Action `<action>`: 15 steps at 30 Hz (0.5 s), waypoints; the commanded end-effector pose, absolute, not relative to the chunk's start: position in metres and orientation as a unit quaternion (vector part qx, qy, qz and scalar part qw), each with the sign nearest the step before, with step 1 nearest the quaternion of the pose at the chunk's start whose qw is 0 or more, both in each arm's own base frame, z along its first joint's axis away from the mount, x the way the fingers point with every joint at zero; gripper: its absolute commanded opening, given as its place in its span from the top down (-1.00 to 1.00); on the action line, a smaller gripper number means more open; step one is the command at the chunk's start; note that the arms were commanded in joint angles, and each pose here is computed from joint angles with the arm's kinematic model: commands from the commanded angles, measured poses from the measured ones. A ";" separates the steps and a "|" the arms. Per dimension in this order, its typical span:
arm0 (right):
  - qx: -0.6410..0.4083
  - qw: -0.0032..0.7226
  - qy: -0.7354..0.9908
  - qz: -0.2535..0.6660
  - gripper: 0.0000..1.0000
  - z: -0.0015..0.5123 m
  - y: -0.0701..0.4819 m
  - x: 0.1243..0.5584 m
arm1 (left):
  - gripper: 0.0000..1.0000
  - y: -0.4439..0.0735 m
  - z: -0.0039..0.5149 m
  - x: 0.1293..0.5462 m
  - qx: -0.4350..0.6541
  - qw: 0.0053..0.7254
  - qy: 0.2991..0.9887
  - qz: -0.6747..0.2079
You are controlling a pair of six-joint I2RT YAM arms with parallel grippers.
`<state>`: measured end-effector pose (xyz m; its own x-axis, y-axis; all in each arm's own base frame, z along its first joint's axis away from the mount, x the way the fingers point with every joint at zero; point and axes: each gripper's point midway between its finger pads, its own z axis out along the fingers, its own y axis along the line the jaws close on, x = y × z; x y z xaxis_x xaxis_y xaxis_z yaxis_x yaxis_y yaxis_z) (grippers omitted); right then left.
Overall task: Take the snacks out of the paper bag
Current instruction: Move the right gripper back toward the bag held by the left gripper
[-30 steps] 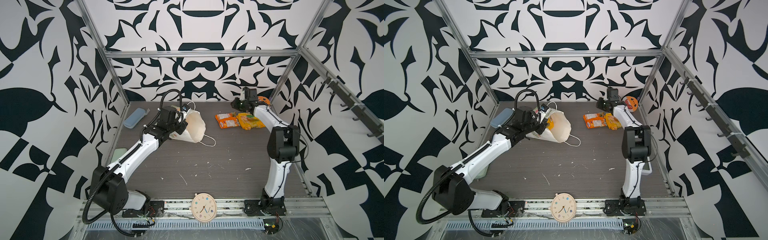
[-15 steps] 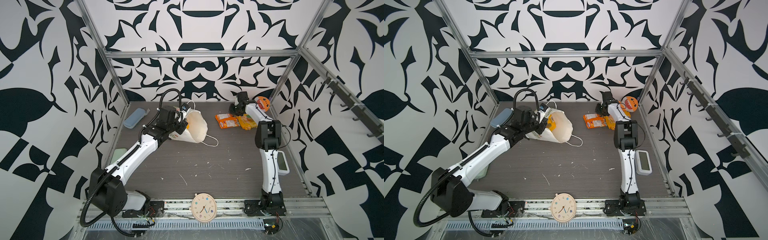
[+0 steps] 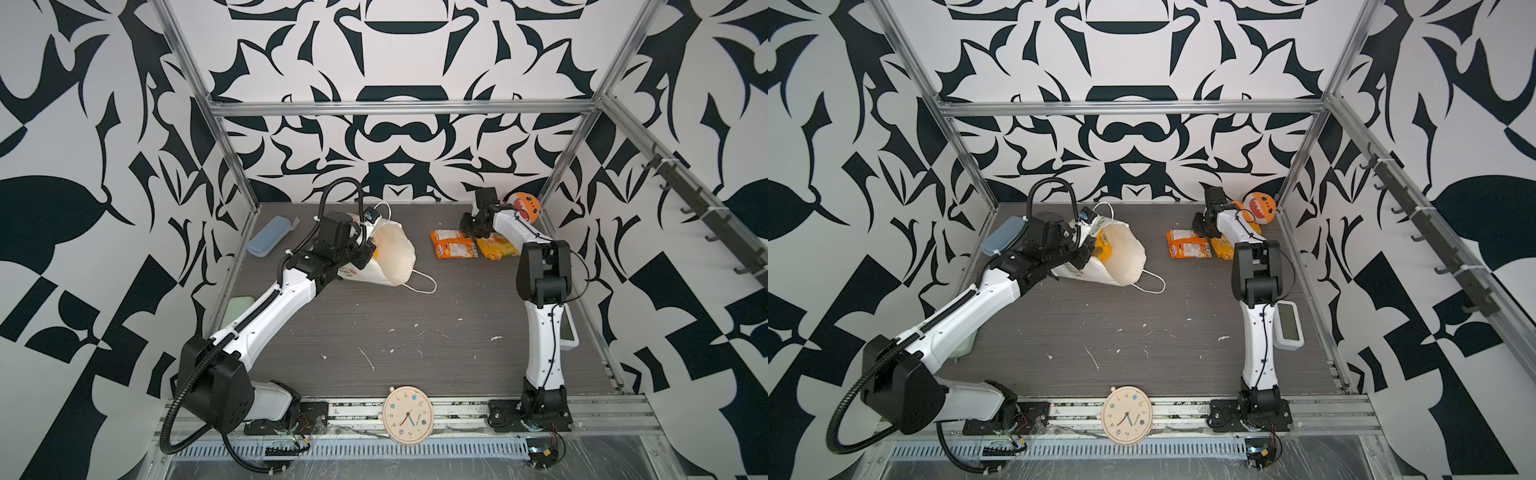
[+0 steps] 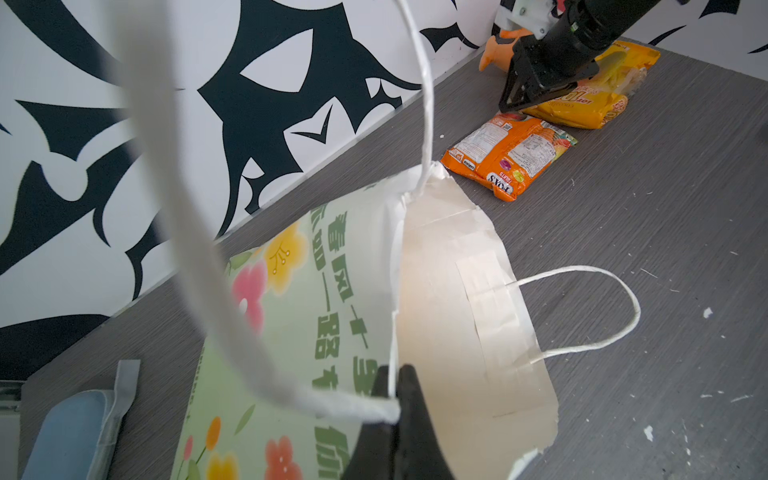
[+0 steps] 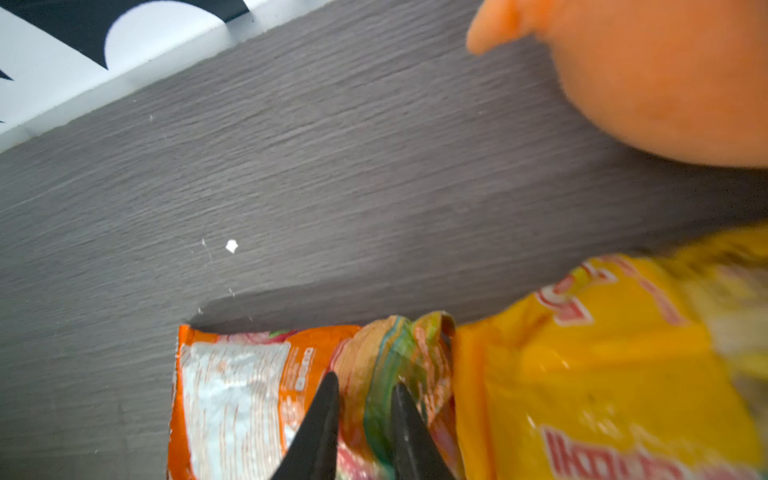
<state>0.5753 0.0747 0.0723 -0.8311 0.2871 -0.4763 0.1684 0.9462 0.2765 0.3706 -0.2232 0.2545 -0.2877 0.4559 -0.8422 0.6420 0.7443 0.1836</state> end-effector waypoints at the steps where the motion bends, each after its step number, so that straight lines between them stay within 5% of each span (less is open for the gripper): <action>1: 0.119 0.318 0.933 0.118 0.50 0.121 0.076 0.583 | 1.00 -0.232 0.277 0.368 0.345 0.518 0.774 -0.115; 9: 0.077 0.358 0.917 0.158 0.51 0.197 0.101 0.563 | 1.00 -0.230 0.275 0.364 0.349 0.516 0.774 -0.112; 15: -0.035 0.458 0.810 0.366 0.50 0.294 0.188 0.486 | 1.00 -0.233 0.287 0.334 0.389 0.538 0.734 -0.139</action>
<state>0.5173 0.1369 0.2090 -0.7130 0.2654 -0.6490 -0.1027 0.8761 0.4711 0.3538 -0.2237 0.2496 -0.2617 0.4697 -0.8432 0.6767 0.7122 0.1867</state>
